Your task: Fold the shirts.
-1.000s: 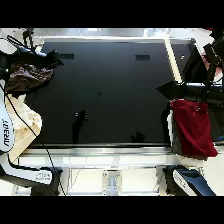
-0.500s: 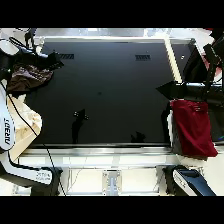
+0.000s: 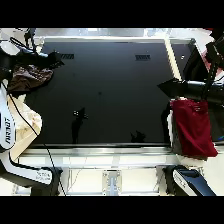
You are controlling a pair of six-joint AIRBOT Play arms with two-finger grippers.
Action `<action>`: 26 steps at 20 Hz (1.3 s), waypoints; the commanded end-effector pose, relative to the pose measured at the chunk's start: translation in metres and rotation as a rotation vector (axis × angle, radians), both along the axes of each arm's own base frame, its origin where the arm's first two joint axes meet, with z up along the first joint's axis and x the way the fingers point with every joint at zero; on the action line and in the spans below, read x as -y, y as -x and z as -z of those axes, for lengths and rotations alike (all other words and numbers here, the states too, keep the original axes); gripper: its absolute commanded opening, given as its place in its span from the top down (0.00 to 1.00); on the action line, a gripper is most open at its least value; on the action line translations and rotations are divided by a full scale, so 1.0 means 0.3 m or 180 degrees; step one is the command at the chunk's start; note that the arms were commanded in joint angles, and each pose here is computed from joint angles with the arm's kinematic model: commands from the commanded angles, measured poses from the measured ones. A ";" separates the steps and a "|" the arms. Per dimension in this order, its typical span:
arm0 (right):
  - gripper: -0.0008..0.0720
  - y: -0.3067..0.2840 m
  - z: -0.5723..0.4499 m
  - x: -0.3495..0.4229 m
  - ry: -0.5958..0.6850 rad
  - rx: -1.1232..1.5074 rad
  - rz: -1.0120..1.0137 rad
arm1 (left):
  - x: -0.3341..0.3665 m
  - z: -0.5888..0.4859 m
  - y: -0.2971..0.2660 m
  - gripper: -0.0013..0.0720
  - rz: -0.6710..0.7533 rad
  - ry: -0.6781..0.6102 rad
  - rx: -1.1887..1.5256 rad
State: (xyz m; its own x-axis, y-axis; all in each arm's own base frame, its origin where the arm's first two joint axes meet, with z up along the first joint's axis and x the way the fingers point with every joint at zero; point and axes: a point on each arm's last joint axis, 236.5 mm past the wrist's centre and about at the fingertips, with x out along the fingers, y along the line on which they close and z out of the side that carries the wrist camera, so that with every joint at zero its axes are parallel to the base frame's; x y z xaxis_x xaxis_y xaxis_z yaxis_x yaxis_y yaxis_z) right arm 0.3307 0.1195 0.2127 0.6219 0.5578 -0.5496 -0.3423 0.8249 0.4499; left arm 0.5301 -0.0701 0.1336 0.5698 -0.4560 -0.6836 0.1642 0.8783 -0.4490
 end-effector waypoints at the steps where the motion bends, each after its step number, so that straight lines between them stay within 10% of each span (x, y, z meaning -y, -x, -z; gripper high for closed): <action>1: 0.33 -0.015 -0.018 -0.001 -0.0053 0.0070 0.0039 | -0.017 0.001 -0.014 0.96 -0.0049 -0.0011 0.0033; 5: 0.33 -0.017 -0.019 0.000 -0.0050 0.0076 0.0046 | -0.135 0.042 -0.049 0.95 -0.0208 -0.0505 0.0124; 6: 0.33 -0.018 -0.019 0.000 -0.0053 0.0078 0.0047 | -0.220 0.066 -0.049 0.75 -0.0287 -0.0839 0.0105; 8: 0.33 -0.018 -0.020 0.000 -0.0052 0.0080 0.0048 | -0.455 0.114 -0.010 0.02 -0.0596 -0.1536 -0.0119; 12: 0.33 -0.030 -0.029 0.006 -0.0061 0.0130 0.0090 | -0.969 0.112 0.183 0.03 -0.1780 -0.2364 -0.0721; 19: 0.33 -0.041 -0.057 -0.006 -0.0269 0.0122 0.0177 | -1.356 0.281 0.475 0.03 -0.2903 -0.1276 -0.1366; 26: 0.33 -0.051 -0.126 -0.048 -0.0629 0.0215 0.0157 | -1.418 0.621 0.522 0.03 -0.2815 -0.0613 -0.1834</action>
